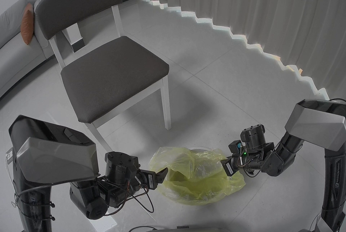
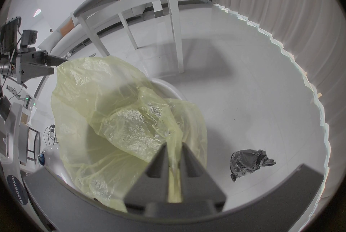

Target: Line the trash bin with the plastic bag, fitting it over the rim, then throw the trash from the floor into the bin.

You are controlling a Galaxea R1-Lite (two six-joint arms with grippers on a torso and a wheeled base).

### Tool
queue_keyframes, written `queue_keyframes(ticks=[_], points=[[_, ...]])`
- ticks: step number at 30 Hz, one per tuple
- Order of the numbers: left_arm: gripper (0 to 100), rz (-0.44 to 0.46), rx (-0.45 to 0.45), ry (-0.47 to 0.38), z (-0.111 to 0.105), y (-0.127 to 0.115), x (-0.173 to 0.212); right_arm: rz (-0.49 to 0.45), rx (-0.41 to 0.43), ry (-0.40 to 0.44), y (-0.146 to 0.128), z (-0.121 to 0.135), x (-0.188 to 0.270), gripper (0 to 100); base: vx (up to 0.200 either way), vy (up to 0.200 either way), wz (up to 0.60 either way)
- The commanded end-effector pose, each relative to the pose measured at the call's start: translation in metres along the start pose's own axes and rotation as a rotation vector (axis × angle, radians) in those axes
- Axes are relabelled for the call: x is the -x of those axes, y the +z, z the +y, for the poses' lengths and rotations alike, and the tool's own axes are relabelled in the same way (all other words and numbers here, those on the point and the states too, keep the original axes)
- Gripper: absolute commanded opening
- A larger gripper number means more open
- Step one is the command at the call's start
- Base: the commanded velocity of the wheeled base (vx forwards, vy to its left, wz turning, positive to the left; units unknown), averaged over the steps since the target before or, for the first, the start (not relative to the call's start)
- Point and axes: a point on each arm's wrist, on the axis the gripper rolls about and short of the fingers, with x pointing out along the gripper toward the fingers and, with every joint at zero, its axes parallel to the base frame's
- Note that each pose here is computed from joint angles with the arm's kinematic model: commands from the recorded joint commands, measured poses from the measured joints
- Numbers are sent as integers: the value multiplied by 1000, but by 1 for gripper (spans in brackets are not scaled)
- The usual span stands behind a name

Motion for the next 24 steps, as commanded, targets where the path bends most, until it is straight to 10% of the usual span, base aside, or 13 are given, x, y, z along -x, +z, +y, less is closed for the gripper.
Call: queue_keyframes(ticks=[1,24], points=[[100,-11,1,-2,-1,3,2,-62,-7,-24,18,-9,8,0,0,0,0],[100,-29,18,32,9,7,-7,-81,-68,-76,51,-50,-29,0,0,0,0]])
